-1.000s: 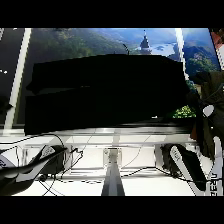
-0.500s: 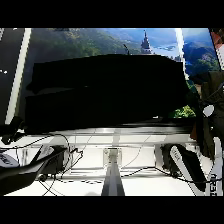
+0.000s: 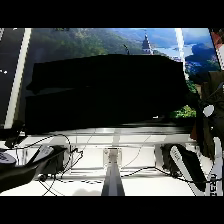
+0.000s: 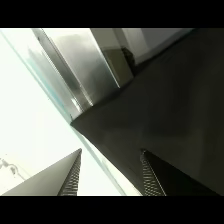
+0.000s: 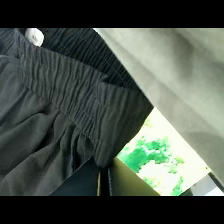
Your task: Fold the clothes and pants, and hang the long-sleeved shirts on hangers.
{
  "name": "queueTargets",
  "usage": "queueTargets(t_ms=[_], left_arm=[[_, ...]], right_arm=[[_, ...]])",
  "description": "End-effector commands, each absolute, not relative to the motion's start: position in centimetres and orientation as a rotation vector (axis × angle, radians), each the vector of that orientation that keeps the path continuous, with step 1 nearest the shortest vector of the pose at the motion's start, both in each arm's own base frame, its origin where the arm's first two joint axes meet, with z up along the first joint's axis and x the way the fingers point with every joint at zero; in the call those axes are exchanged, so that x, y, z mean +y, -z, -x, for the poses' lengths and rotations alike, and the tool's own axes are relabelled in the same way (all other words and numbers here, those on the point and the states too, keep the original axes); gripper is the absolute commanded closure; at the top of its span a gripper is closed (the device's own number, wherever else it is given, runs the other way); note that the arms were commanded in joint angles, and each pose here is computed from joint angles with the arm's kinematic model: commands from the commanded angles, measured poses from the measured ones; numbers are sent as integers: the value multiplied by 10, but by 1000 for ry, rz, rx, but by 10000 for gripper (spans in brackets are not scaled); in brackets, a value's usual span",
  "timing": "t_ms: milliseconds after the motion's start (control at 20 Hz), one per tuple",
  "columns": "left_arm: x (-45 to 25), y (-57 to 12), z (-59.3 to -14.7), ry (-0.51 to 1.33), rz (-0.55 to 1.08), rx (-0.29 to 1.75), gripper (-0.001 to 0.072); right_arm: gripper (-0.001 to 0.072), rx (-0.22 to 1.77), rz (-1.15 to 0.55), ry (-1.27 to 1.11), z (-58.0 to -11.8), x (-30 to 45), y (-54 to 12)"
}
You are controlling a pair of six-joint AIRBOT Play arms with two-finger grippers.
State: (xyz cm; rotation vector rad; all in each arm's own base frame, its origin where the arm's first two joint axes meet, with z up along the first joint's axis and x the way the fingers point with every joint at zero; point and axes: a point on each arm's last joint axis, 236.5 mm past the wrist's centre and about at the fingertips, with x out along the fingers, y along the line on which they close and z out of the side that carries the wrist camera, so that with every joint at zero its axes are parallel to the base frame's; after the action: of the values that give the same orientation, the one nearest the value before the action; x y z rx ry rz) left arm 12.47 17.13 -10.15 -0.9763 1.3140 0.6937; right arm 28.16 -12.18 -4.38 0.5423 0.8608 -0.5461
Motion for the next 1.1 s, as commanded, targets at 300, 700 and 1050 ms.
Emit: queueTargets(t_ms=[300,700,1050], left_arm=[[182,112,-140,-677,986,1259,698],[206,14,-217,-544,957,887,701],[190,-8,-235,-455,986,810,700]], right_arm=[[696,973,-549,549,-263,-113,51],[696,785,-515,525,-268,-114,-24],[697,677,-493,512,-254,-109,-67]])
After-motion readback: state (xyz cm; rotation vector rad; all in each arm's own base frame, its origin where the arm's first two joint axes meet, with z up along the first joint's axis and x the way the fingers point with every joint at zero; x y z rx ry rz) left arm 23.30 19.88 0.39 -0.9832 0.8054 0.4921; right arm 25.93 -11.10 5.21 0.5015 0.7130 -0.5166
